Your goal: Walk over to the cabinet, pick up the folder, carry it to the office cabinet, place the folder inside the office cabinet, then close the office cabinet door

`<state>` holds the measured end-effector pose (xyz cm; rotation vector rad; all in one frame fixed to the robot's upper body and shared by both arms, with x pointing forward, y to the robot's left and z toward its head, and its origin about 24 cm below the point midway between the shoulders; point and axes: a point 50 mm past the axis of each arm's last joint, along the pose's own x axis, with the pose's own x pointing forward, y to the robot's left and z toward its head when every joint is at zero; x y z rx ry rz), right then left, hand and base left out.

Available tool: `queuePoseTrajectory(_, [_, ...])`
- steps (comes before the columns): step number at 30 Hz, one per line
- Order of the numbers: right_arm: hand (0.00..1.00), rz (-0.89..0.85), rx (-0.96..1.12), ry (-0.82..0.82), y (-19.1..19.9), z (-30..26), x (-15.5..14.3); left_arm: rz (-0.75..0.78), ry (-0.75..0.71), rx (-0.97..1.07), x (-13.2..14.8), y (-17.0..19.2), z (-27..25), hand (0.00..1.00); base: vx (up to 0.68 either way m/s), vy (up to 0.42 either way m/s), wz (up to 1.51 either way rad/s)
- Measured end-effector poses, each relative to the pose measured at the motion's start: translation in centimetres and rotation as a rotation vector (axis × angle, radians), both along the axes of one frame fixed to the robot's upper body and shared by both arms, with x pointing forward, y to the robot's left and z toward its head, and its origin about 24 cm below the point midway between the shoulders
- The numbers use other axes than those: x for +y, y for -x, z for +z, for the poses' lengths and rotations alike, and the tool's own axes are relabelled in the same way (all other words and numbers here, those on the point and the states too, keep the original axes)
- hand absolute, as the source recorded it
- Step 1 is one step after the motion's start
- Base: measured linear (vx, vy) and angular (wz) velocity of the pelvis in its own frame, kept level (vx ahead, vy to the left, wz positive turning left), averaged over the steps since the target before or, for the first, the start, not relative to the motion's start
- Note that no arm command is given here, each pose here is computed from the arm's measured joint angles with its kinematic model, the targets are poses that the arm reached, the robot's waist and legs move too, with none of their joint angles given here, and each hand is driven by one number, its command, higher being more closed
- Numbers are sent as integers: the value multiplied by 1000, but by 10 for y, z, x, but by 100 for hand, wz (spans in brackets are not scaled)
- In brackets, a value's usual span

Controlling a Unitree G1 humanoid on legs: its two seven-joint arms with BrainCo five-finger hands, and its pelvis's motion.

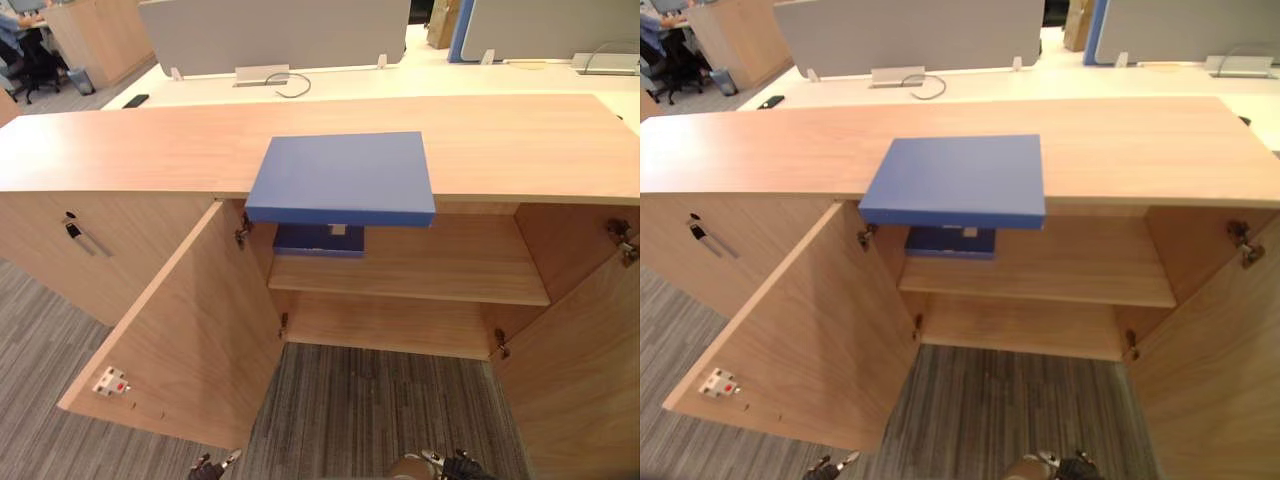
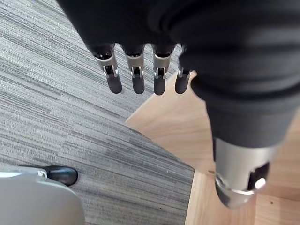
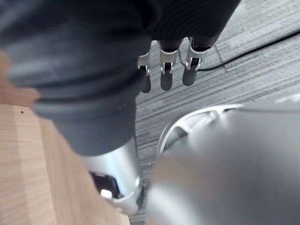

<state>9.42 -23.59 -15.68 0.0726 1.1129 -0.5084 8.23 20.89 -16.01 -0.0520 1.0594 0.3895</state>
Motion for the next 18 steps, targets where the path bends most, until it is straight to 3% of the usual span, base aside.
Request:
queuePoseTrajectory(3, [0,57,2,-5,-3,-1,8,-10,-17,-21,7,-2,3,0,124,-268,7])
queuePoseTrajectory(13, [0,82,55,-6,8,-4,3,-50,109,-96,-28,-21,3,0,53,-129,-6])
queuePoseTrajectory(18, [0,86,54,-13,8,-4,3,-69,266,-308,-47,-43,27,0,61,18,8])
